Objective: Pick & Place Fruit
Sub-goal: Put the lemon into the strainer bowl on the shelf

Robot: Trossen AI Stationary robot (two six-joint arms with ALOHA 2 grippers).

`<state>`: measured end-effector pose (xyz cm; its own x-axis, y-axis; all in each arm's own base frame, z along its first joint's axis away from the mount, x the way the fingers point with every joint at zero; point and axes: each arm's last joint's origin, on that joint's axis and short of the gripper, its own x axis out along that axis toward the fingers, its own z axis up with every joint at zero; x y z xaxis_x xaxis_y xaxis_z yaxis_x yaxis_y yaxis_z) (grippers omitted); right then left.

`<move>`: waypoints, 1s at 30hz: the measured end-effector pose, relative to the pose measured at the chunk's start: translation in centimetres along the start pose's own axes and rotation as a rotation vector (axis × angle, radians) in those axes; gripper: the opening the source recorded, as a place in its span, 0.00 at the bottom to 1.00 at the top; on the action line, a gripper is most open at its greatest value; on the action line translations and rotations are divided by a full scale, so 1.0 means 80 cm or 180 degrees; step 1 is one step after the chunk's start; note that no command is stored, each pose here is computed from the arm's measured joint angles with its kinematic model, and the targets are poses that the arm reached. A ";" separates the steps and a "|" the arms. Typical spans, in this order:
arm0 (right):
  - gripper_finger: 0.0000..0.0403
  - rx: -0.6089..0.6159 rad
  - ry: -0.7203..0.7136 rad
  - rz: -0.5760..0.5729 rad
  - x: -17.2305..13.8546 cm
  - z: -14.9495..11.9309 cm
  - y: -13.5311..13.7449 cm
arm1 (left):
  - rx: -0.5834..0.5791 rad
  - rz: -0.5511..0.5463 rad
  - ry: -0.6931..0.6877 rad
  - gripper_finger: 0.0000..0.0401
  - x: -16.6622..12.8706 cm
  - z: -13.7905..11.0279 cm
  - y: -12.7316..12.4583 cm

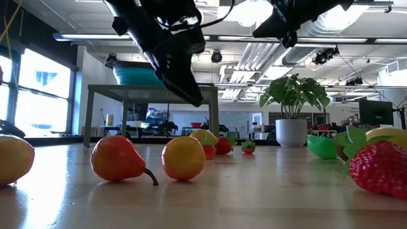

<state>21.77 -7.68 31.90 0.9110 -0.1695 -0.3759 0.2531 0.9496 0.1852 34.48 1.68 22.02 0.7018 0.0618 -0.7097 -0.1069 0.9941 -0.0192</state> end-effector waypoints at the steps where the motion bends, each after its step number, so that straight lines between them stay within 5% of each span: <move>1: 0.01 0.0000 0.0000 -0.0001 0.000 0.000 0.000 | 0.0000 -0.0008 -0.0027 0.67 0.002 0.003 0.000; 7: 0.01 -0.0009 0.0064 -0.0016 0.000 -0.002 0.000 | 0.0081 -0.0070 0.0050 0.76 0.010 0.011 -0.002; 30: 0.01 -0.0066 0.0239 -0.0040 0.000 -0.009 -0.001 | 0.0141 -0.0067 0.0365 0.72 0.043 -0.009 -0.011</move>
<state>21.48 -7.59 31.23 0.8806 -0.1619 -0.4453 0.2568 0.9529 0.1614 36.52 0.98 19.09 0.6181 0.0327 -0.7854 -0.0600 0.9982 -0.0057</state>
